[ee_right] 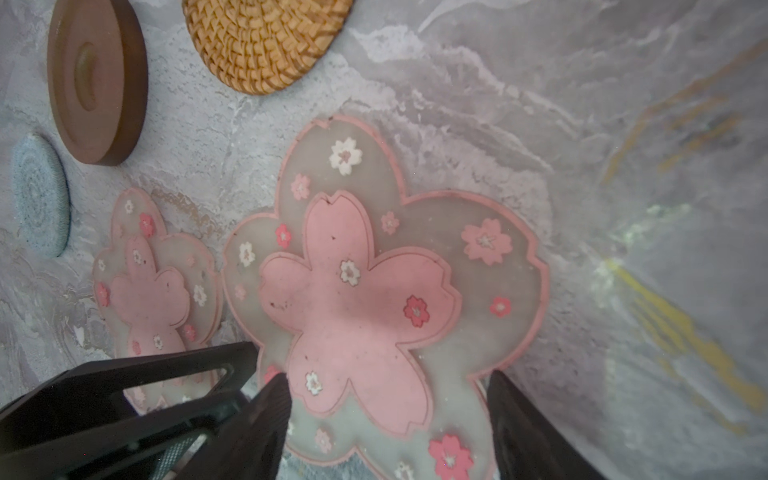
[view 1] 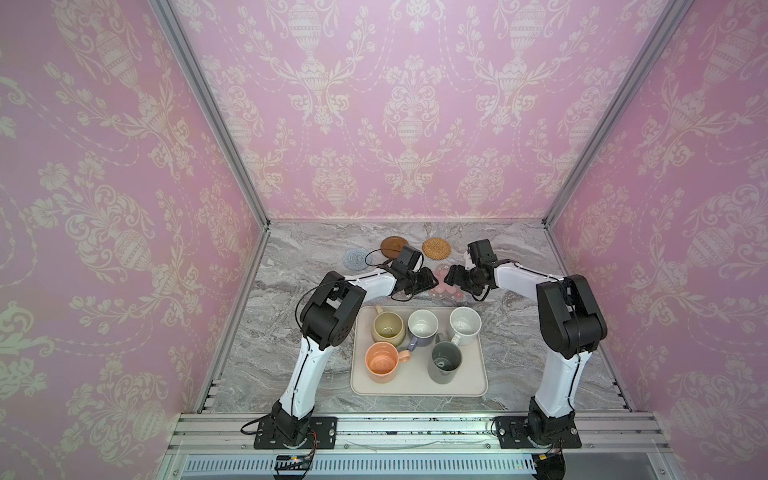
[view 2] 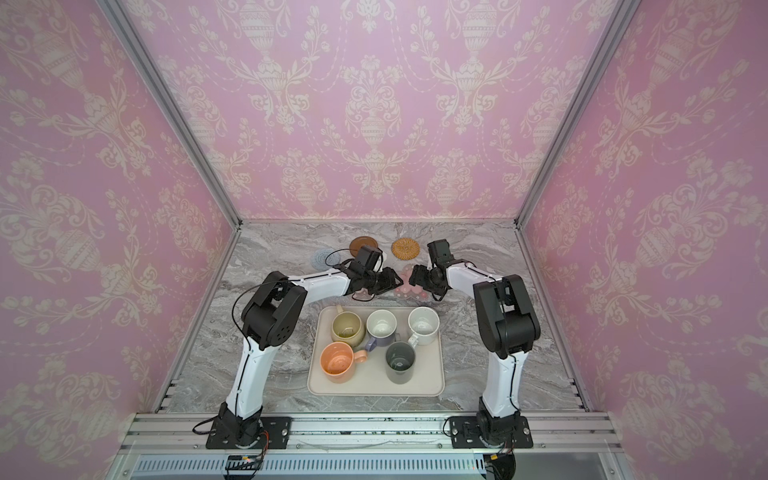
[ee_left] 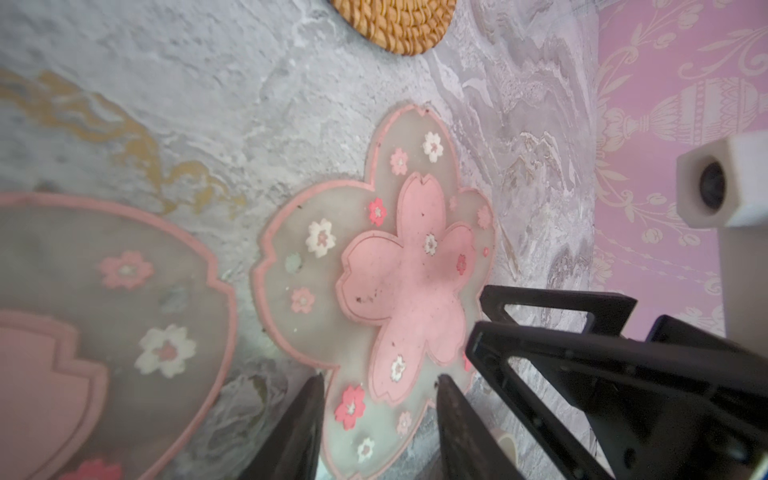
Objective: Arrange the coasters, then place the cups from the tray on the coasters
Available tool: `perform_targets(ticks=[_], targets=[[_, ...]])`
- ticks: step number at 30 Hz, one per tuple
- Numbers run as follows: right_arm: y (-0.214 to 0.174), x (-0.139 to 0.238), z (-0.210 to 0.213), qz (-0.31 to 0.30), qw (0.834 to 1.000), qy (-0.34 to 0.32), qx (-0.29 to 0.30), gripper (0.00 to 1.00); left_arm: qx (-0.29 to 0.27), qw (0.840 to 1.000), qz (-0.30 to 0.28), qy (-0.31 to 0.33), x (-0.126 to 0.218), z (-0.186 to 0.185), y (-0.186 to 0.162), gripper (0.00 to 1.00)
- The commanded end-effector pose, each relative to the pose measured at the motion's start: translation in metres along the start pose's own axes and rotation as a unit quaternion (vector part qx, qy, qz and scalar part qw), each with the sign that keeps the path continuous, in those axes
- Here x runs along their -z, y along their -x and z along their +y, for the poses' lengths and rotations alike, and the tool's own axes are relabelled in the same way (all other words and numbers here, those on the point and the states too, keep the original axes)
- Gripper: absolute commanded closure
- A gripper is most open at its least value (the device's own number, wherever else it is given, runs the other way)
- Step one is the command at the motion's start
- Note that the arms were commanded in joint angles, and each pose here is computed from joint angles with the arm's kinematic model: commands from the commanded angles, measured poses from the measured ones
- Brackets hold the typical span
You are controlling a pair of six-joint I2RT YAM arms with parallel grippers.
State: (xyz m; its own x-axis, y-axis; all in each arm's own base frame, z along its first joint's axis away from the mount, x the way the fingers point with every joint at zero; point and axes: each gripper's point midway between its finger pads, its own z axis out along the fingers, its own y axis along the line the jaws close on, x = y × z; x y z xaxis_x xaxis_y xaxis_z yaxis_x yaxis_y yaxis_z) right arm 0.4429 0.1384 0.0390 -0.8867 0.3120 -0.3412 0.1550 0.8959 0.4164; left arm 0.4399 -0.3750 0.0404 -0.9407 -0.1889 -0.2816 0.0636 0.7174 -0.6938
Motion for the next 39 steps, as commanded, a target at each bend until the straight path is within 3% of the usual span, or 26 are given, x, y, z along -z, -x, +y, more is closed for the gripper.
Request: perform_targets(ticks=[1, 10, 18, 32, 39], targets=[[0.000, 0.007, 0.005, 0.008, 1.000, 0.001, 0.011, 0.24, -0.012, 1.000, -0.012, 0.003, 0.016, -0.010, 0.010, 0.53], [0.009, 0.026, -0.007, -0.009, 1.000, -0.012, 0.008, 0.23, -0.012, 1.000, -0.013, 0.000, 0.029, -0.017, 0.007, 0.53], [0.014, 0.058, -0.014, -0.039, 0.999, -0.018, 0.010, 0.23, -0.054, 0.998, -0.029, 0.020, 0.068, -0.034, 0.014, 0.52], [-0.002, 0.136, -0.042, -0.099, 0.991, -0.079, 0.051, 0.22, -0.107, 0.987, -0.024, 0.121, 0.119, 0.007, -0.015, 0.51], [0.002, 0.166, -0.037, -0.143, 0.986, -0.073, 0.048, 0.21, -0.122, 0.979, -0.034, 0.157, 0.139, 0.013, -0.014, 0.51]])
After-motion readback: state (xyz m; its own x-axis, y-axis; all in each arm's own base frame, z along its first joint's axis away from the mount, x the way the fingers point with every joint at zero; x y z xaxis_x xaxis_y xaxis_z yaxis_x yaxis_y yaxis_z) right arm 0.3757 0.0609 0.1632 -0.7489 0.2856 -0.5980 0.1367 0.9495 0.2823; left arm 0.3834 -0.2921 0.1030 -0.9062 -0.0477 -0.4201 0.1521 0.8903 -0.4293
